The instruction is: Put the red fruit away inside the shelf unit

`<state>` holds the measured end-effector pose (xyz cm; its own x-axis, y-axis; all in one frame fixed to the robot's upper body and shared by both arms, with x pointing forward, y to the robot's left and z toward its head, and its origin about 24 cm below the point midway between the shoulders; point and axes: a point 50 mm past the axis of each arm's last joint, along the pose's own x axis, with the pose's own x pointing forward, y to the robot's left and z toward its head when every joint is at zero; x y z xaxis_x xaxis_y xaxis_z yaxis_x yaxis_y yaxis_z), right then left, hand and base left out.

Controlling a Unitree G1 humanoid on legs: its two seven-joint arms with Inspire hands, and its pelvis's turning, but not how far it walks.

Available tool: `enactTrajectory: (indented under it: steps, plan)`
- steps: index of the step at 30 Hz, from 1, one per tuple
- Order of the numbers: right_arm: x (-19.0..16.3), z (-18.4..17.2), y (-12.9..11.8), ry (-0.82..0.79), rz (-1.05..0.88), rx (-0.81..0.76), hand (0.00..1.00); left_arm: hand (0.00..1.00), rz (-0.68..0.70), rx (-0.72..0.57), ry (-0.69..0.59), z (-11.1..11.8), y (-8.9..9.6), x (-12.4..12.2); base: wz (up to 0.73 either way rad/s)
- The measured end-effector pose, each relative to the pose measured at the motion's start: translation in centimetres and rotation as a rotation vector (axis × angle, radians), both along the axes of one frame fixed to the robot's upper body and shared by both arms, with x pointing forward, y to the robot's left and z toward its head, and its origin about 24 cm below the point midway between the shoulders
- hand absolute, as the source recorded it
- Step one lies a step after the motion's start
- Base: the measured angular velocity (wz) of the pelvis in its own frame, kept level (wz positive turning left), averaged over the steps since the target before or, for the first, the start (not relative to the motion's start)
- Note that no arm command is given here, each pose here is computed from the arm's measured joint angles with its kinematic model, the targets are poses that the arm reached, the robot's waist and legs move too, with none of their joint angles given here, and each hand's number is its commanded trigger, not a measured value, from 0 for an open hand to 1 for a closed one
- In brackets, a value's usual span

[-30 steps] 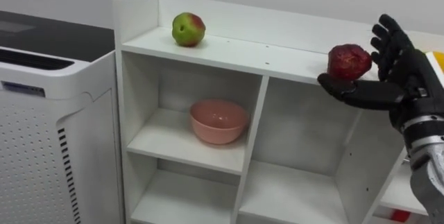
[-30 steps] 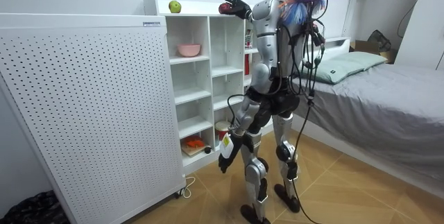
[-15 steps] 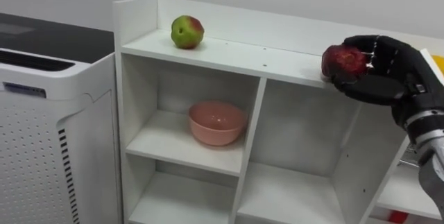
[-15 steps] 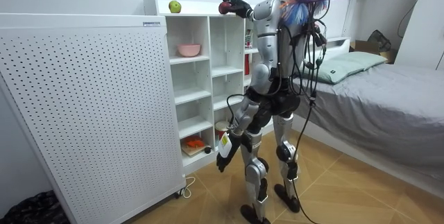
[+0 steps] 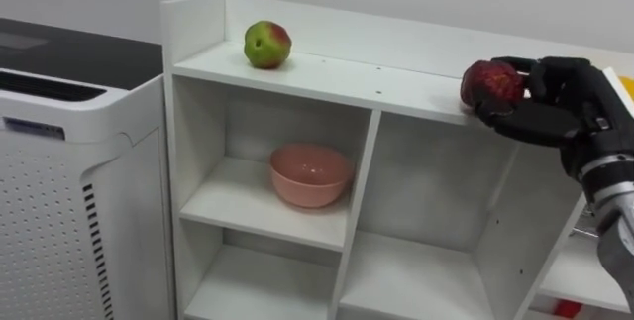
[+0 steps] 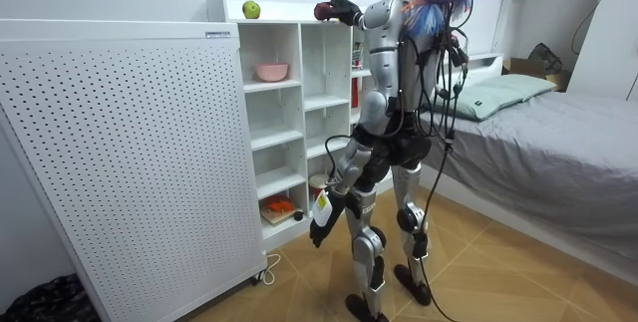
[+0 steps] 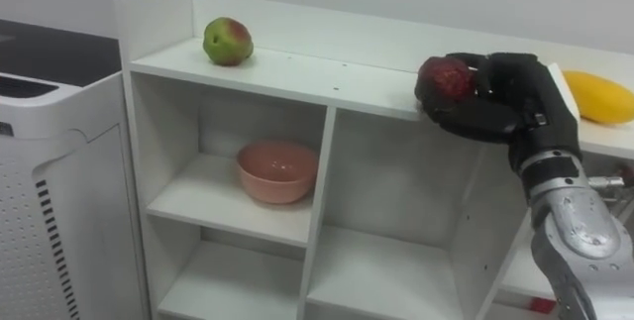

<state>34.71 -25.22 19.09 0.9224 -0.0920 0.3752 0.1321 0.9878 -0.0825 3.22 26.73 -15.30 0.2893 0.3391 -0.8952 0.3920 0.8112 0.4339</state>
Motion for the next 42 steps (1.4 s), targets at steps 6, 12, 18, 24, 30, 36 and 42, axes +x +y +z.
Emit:
enactTrajectory:
  steps: [6,12,18,24,30,36,42]
  plan:
    - [-0.4,1.2,2.1,-0.064,0.101,0.046,1.0,0.0,-0.019,-0.014,-0.003,-0.1,-0.5,0.4,0.0]
    - [-1.4,1.2,5.7,-0.092,0.269,0.073,1.0,0.0,-0.004,-0.008,0.026,-0.3,-0.8,0.0,-0.05]
    - [-2.6,-1.3,8.4,-0.022,0.416,0.081,1.0,0.0,-0.002,0.004,0.023,-0.3,-0.9,0.1,-0.02]
    - [-3.2,-3.2,9.4,0.02,0.445,0.14,1.0,0.0,-0.033,0.012,0.033,-0.5,-1.2,0.1,0.0]
    - [-3.9,-7.8,10.8,0.174,0.479,0.199,1.0,0.0,-0.122,-0.01,0.041,-0.8,-2.4,0.8,0.0]
    - [-4.6,-13.6,10.0,0.392,0.4,0.245,1.0,0.0,-0.123,-0.023,0.026,-1.0,-3.0,2.2,-0.03]
    - [-5.0,-17.8,9.4,0.55,0.326,0.38,1.0,0.0,-0.07,-0.064,0.027,-1.3,-3.7,1.9,-0.03]
